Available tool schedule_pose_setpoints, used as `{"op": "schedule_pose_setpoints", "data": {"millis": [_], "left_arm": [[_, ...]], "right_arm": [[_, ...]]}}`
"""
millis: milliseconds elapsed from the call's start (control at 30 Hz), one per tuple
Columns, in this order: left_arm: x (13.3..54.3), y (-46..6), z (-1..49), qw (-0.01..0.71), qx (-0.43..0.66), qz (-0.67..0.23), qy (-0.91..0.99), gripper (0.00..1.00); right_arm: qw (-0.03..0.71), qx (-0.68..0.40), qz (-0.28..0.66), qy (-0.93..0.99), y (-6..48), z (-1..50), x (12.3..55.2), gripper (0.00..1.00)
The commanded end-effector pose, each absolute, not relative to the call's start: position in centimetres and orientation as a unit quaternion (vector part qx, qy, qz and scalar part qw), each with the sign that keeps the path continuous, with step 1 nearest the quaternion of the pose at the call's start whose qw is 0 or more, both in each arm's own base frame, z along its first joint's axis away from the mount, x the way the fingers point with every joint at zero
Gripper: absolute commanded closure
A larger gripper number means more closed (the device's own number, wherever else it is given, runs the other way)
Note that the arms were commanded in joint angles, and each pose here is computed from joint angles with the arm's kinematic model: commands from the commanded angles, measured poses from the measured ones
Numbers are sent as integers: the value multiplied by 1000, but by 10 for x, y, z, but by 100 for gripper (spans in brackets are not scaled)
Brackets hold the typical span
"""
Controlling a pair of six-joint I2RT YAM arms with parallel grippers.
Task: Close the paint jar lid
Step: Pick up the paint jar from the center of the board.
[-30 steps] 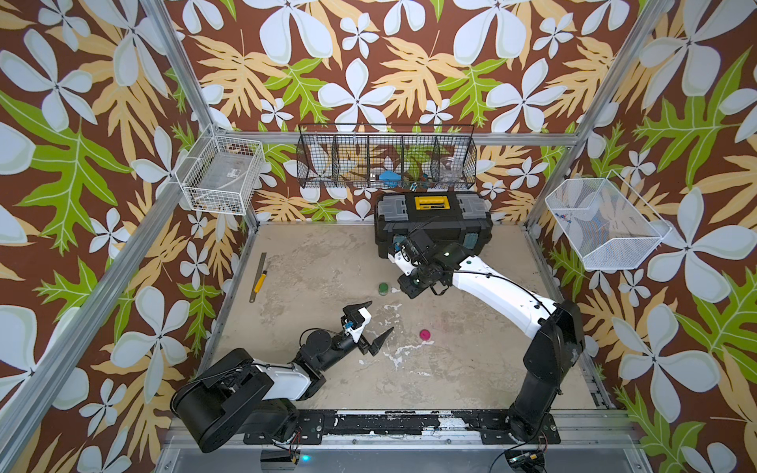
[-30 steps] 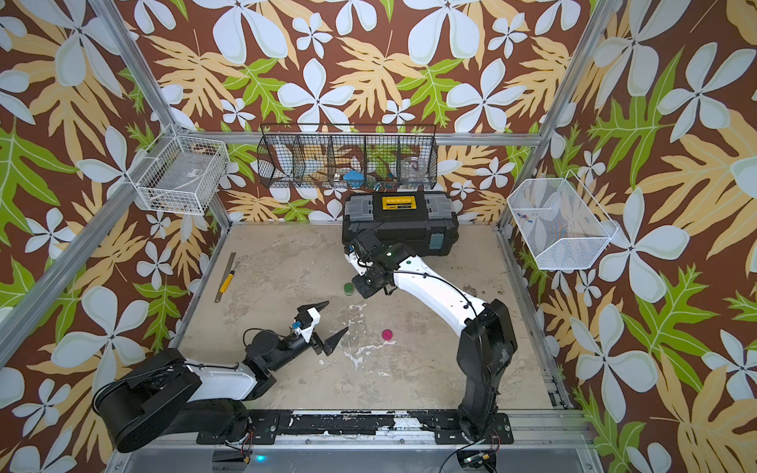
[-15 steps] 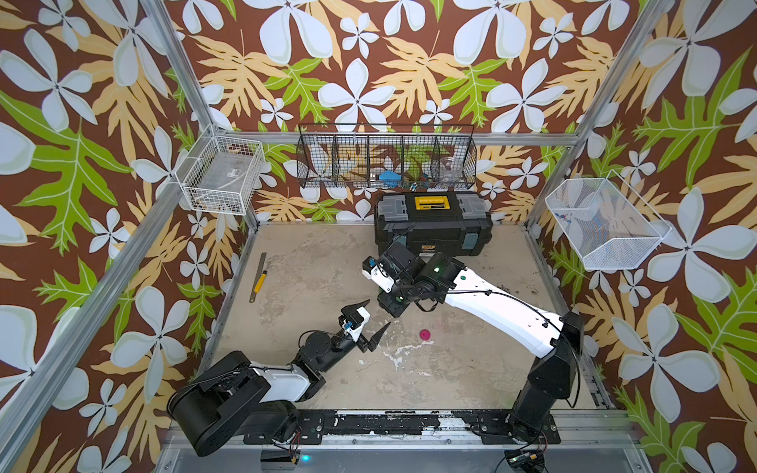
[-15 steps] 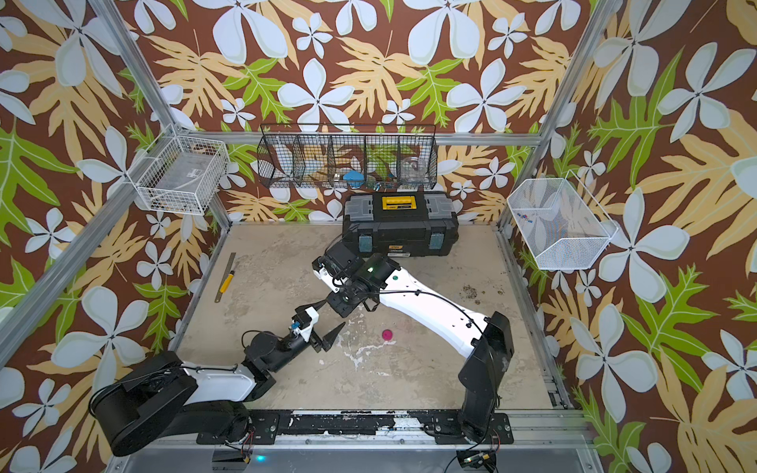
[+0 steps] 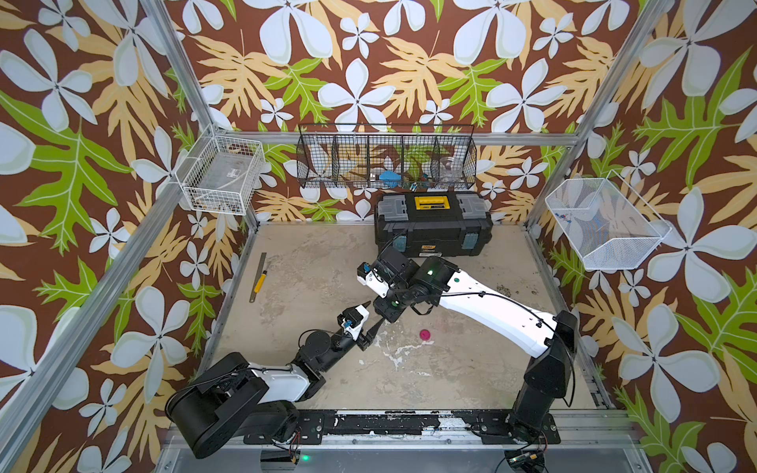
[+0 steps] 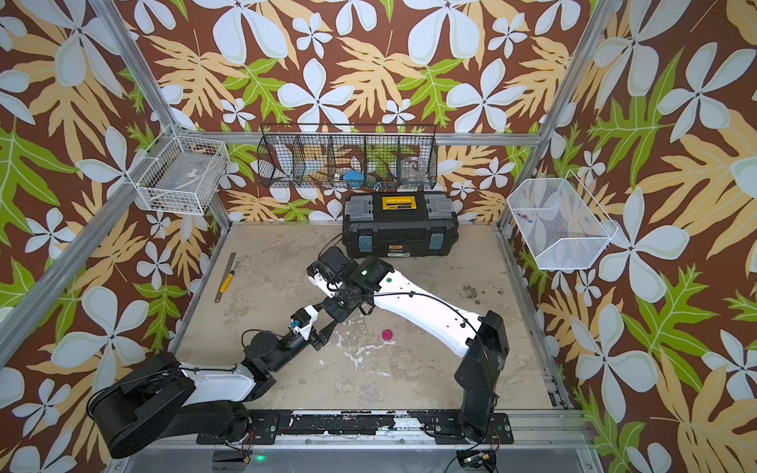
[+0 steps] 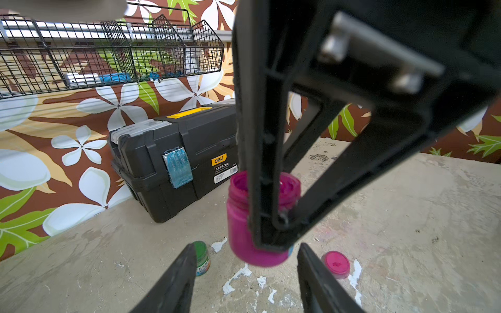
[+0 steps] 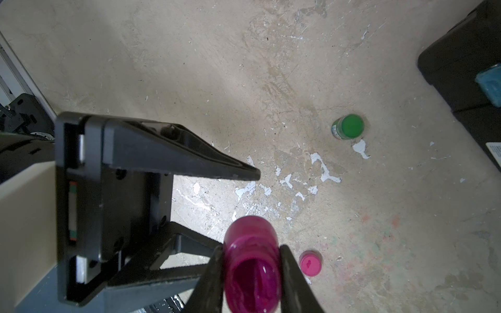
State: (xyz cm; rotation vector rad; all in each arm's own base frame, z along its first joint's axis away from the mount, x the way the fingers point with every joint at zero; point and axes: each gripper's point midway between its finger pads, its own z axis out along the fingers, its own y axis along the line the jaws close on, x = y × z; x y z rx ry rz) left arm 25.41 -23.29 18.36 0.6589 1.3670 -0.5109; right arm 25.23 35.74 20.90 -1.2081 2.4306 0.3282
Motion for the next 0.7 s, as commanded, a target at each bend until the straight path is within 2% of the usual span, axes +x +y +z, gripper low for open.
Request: {"op": "schedule_pose_setpoints", "data": {"millis": [0, 667], "left_arm": [[255, -233, 188, 701, 294, -226, 609, 44], [254, -231, 192, 704, 288, -226, 609, 58]], "right_arm": [[199, -433, 127, 870, 362, 209, 250, 71], [189, -436, 138, 869, 370, 203, 249, 71]]}}
